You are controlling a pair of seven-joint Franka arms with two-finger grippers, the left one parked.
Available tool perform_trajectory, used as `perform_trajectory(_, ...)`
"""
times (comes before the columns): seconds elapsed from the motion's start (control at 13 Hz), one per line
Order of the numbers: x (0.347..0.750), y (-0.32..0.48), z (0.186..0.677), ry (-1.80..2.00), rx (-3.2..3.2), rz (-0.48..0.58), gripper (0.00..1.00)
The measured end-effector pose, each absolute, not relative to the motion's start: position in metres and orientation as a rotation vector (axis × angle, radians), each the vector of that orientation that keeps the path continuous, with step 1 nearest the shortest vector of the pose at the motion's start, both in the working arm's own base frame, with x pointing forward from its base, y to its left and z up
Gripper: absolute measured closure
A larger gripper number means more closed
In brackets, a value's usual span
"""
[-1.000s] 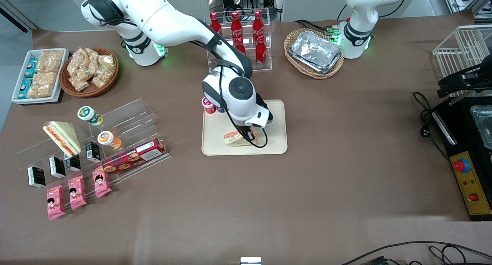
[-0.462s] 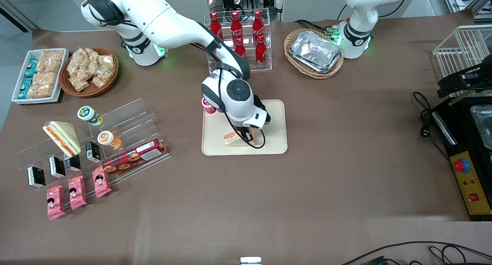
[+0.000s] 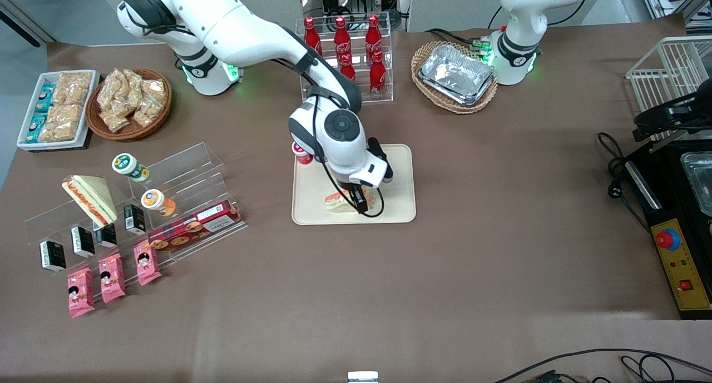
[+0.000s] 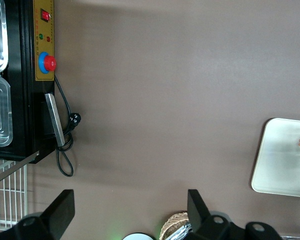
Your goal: Place sandwich on tray
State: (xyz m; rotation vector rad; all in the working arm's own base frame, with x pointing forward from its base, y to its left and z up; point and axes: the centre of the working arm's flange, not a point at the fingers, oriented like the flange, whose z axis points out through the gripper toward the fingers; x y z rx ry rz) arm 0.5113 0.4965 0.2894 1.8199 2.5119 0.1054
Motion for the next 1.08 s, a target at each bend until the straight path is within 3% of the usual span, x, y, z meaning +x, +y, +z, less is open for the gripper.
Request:
perform_trajectory(0.46,0.569,0.407,0.417,2.125,2.248,0.22,0.0)
perform_trajectory(0.69,0.595,0.323,0.484,1.814,2.537,0.234,0.0)
perform_trajectory(1.08,0.603,0.163,0.583,1.326,2.795,0.24,0.0)
